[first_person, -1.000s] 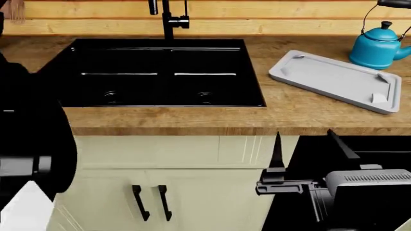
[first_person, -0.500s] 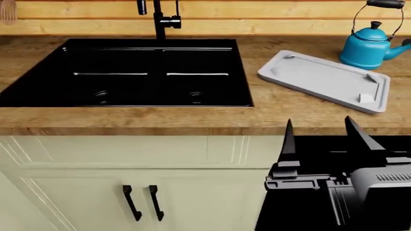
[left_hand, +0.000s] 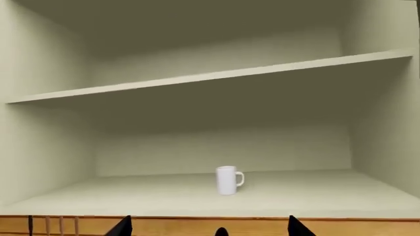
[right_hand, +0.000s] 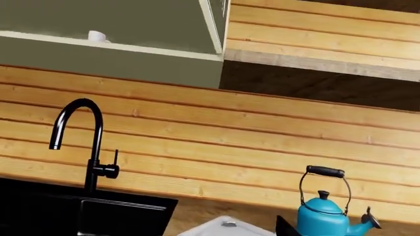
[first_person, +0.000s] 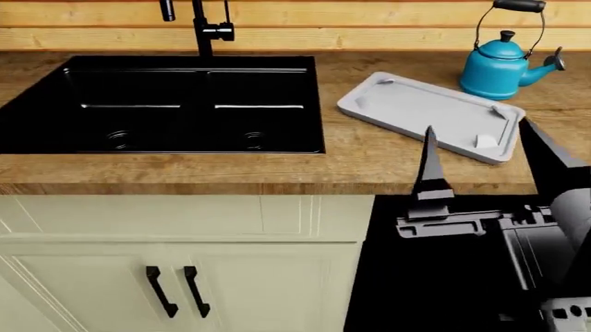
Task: Pick the kettle from the counter and place it on the tray. Then pick the mug from the cabinet and place it on the tray. Then close the cabinet doors.
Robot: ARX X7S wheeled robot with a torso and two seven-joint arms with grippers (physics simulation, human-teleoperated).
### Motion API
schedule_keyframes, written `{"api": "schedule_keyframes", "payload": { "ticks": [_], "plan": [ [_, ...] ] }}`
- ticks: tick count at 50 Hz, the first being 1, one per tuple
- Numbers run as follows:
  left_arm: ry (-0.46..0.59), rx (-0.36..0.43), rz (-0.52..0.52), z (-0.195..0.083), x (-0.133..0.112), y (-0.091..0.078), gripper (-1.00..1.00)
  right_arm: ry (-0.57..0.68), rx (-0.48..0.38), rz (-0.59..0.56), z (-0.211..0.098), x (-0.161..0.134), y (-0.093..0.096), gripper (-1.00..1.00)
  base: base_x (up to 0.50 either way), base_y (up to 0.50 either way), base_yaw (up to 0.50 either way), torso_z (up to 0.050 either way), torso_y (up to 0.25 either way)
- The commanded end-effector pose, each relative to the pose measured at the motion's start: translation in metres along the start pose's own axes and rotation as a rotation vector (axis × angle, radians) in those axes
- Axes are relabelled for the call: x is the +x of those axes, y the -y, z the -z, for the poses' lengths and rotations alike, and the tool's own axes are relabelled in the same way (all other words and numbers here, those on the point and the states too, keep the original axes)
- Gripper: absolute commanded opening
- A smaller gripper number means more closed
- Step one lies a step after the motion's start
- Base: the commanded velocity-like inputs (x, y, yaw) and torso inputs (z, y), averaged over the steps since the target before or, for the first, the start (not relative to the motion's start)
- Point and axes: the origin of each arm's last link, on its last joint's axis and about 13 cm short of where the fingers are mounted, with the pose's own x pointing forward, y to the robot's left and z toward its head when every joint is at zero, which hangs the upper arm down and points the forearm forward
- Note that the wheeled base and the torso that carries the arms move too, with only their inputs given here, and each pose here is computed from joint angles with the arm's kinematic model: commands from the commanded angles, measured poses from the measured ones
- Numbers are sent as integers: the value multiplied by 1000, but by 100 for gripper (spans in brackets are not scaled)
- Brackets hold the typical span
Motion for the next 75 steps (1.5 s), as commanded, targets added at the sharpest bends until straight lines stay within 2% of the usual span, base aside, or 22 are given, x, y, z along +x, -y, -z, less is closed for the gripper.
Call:
{"api": "schedule_keyframes", "payload": {
  "ticks": [1,6,14,43,63,75],
  "plan": [
    [-37,2,-8,1,-2,-6,100,-10,-62,3,-69,16,21,100,0,0,0,0,0],
    [-41,-10,-5,1,-2,-8,100,14,-71,-15,-91,22,22,100,0,0,0,0,0],
    [-41,-6,3,1,-2,-8,100,25,-72,-8,-100,23,25,100,228,0,0,0,0],
    [-13,-31,-38,-8,-12,-20,100,10,-67,-13,-94,21,24,100,500,0,0,0,1],
    [-24,-21,-53,-5,-9,-23,100,5,-65,-14,-92,21,24,100,500,0,0,0,1],
    [-65,-13,-65,3,-1,-24,100,1,-64,-8,-88,22,23,100,439,0,0,0,2]
  ]
}}
